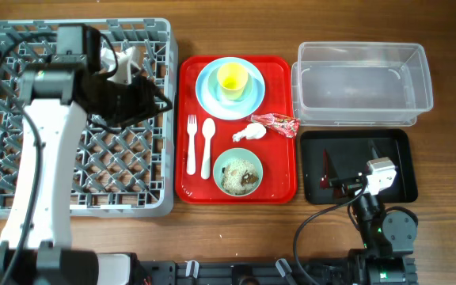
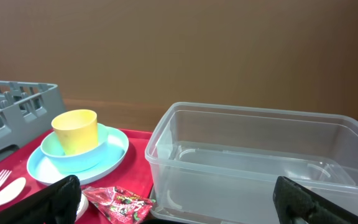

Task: Sort waste into correct bins and load items into the dishwasher rack
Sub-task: 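Reach the left gripper to the white spoon on the red tray and grasp it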

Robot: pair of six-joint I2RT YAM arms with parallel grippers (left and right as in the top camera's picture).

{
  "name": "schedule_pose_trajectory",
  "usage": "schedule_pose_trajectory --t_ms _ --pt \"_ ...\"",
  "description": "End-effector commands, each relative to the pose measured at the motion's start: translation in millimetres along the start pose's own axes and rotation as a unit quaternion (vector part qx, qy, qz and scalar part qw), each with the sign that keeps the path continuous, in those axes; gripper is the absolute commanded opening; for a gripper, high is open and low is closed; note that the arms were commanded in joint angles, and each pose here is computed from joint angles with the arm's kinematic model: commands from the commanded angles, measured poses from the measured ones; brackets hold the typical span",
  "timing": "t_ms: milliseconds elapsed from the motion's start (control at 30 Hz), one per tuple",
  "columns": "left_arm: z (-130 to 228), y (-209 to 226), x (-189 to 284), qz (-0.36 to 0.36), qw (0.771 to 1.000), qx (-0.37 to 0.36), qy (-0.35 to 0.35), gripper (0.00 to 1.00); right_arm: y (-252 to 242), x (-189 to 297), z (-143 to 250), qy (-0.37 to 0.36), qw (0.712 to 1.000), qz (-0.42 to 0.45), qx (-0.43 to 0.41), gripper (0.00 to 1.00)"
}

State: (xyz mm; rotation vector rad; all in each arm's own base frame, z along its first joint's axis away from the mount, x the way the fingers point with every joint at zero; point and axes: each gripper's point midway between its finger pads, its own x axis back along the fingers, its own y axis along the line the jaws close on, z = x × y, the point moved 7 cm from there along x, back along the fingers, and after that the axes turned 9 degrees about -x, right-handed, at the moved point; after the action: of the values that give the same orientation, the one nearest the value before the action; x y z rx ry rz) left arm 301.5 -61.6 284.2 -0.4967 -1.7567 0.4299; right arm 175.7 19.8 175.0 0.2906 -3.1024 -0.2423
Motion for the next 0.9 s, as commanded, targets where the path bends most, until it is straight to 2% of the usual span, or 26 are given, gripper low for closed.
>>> schedule_pose_trajectory --t_ms 0,67,133,167,233,267,300,367,567,867 --pt "1 0 -23 -0.02 0.999 -0.001 0.049 0.04 -1 0 -2 -0.007 1.0 0.003 -0.001 1.0" --pt "4 0 -33 -0.075 0.995 -0.023 0.065 0.04 -1 0 -2 -0.006 1.0 0.003 -0.001 1.0" --pt "10 -9 -44 -0.095 0.991 -0.052 0.078 0.05 -1 0 -2 -0.007 1.0 0.003 -0.001 1.0" --pt "13 -13 -50 -0.099 0.99 -0.062 0.084 0.12 -1 0 -2 -0.007 1.0 0.003 -0.001 1.0" --pt "17 -15 -64 -0.11 0.988 -0.063 0.085 0.19 -1 0 -2 -0.007 1.0 0.003 -0.001 1.0" --pt "19 -13 -77 -0.131 0.987 -0.052 0.079 0.3 -1 0 -2 -0.007 1.0 0.003 -0.001 1.0" --pt "21 -10 -87 -0.149 0.986 -0.036 0.071 0.36 -1 0 -2 -0.007 1.0 0.003 -0.001 1.0" --pt "23 -10 -105 -0.164 0.985 -0.019 0.053 0.36 -1 0 -2 -0.007 1.0 0.003 -0.001 1.0" --pt "27 -20 -137 -0.234 0.968 -0.09 -0.003 0.36 -1 0 -2 -0.007 1.0 0.003 -0.001 1.0" --pt "39 -2 -172 -0.222 0.971 -0.079 -0.033 0.34 -1 0 -2 -0.006 1.0 0.003 -0.001 1.0"
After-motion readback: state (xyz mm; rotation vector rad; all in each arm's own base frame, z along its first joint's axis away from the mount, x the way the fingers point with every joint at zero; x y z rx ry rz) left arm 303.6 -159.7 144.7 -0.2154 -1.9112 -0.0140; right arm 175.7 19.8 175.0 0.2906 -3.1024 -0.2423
